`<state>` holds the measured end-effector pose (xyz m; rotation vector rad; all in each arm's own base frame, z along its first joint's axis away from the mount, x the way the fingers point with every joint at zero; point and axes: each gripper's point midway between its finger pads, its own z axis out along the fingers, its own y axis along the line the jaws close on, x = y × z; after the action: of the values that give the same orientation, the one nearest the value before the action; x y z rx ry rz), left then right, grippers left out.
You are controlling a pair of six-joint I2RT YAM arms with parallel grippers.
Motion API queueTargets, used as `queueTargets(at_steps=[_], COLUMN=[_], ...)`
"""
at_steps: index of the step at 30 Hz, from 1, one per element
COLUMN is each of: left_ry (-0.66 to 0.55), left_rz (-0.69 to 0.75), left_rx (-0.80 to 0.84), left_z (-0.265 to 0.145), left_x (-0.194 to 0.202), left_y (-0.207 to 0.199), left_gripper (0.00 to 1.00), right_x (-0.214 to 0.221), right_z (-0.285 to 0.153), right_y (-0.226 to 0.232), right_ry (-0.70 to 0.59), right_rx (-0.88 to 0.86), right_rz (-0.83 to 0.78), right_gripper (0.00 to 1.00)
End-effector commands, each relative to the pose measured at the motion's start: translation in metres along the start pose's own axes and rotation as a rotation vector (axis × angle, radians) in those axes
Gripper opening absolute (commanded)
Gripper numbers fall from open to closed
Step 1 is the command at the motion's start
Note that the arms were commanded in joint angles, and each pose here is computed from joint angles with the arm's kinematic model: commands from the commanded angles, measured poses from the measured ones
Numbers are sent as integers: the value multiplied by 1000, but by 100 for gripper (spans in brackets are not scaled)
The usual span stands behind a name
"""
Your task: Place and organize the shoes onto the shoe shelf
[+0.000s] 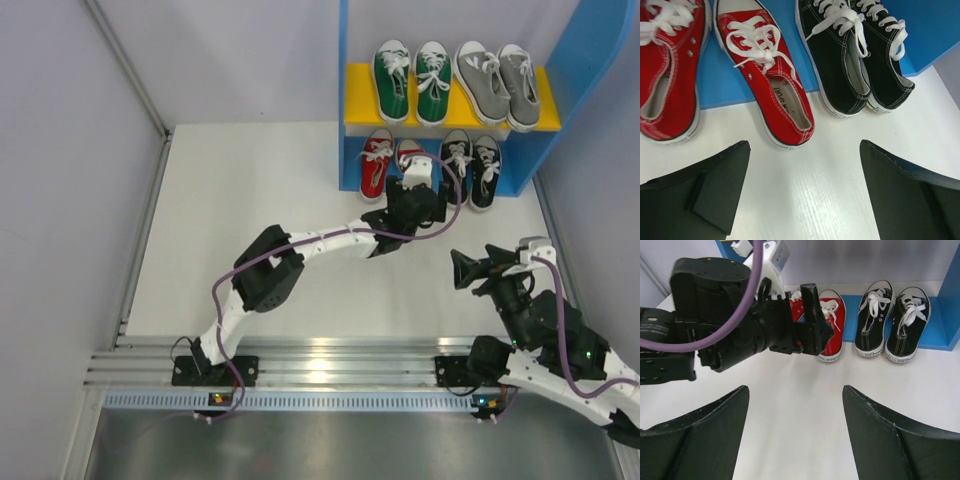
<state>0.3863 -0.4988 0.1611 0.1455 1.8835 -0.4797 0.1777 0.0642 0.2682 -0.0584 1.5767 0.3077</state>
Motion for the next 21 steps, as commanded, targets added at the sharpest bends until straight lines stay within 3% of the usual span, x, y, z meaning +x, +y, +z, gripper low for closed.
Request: queueTargets(at_steps=[1,14,21], left_ry=[0,51,33], left_rz=[-53,17,23], left_rx=[27,-38,-43], left_z=[14,55,67], left_x=[-3,26,28], left_y=[-18,-5,2], left_gripper=[95,93,78], right_x=[-13,-15,-14], right_z=[-8,-8,-8], right_y=[-11,-11,-11], right_ry=[-22,-25,-25], right_rx=[11,7,6], right_rz=[11,10,12], right_gripper=[75,75,75])
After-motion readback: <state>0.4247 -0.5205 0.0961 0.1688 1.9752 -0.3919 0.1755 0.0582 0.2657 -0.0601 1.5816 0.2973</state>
